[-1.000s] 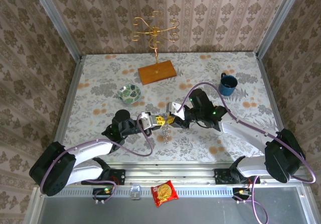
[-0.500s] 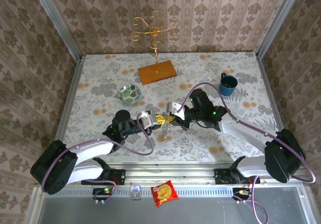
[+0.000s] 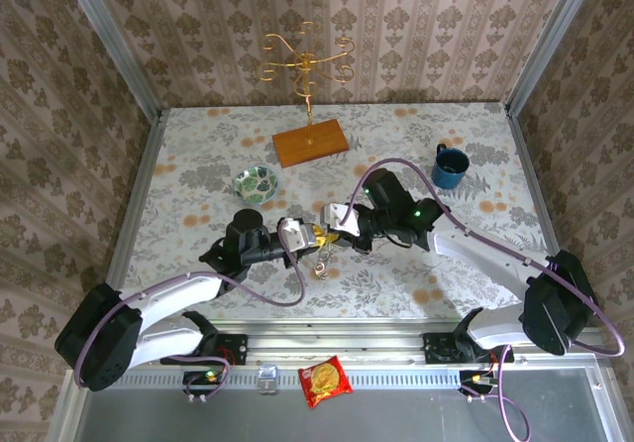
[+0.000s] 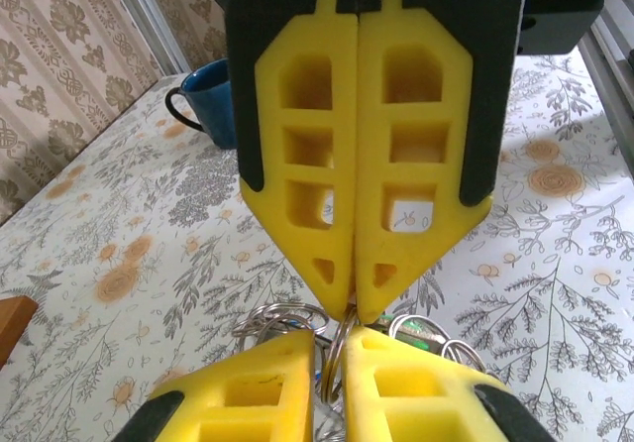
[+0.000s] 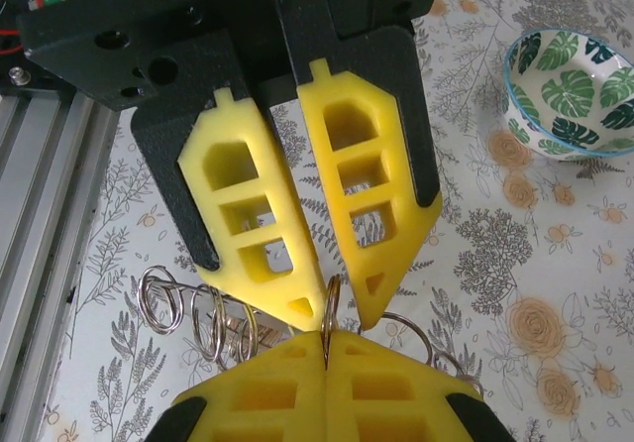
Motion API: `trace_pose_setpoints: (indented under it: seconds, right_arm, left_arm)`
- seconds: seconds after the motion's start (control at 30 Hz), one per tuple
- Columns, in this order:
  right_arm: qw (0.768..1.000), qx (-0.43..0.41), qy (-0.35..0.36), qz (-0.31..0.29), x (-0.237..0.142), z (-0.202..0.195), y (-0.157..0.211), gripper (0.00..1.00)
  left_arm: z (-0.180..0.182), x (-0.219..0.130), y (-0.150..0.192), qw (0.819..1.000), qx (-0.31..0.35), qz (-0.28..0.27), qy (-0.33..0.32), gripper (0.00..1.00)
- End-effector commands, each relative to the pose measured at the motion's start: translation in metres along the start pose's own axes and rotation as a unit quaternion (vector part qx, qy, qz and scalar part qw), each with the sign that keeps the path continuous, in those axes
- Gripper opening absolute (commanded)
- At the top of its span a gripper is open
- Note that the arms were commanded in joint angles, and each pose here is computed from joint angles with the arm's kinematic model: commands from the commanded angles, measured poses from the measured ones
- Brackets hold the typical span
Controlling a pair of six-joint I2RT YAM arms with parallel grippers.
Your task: Put the keys on the keyring
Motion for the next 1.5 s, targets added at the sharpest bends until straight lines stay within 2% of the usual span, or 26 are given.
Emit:
trace_pose_setpoints:
  seconds: [0.0,0.07,0.2,0.3,0.43,0.6,0.87,1.3,1.47]
  right_arm:
    - [0.999,-0.028,-0.011,-0.012,-0.002,0.000,-0.015,0.00]
    - [0.999,-0.027,-0.009,-0.016,-0.002,-0.001,-0.016,0.00]
    - [1.000,-0.014,0.007,-0.004,-0.003,0.000,-0.009,0.01]
    - [1.000,-0.002,0.024,0.007,-0.003,0.001,0.002,0.14]
    - [1.000,0.011,0.020,0.017,0.000,0.004,0.010,0.18]
    - [1.000,0.015,0.021,0.017,0.001,0.005,0.012,0.16]
    - [0.999,0.013,0.024,0.026,0.001,0.004,0.015,0.00]
    - [0.999,0.038,-0.010,0.034,0.001,0.002,0.024,0.00]
    - [0.999,0.047,-0.020,0.017,0.005,0.000,0.021,0.00]
  left_arm:
    - [0.002,-0.001,-0.008,1.000,0.020,0.000,0.003,0.11]
    - [0.001,-0.001,-0.008,1.000,0.023,0.000,0.009,0.00]
    - [0.000,-0.004,-0.008,1.000,0.028,0.000,0.006,0.00]
    - [-0.001,-0.005,-0.007,1.000,0.028,0.000,0.005,0.00]
    - [-0.002,-0.006,-0.007,0.999,0.032,-0.004,0.007,0.00]
    - [-0.002,-0.006,-0.007,0.999,0.033,-0.006,0.010,0.00]
    - [-0.004,-0.007,-0.009,0.999,0.036,-0.013,0.017,0.00]
    - [-0.009,-0.008,-0.016,0.997,0.040,-0.043,0.056,0.00]
    - [-0.009,-0.007,-0.018,0.996,0.036,-0.051,0.063,0.00]
Point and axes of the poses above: each hand's point on the last joint's axis, 136 mm out from that joint toward the fingers, its own x axis out along the fingers, its own z axis along the line the jaws close on, y = z × x, the point moved 9 cm from there along -x, back along the fingers, and after that the axes turned 4 degrees about -x, right-handed, at the moved point
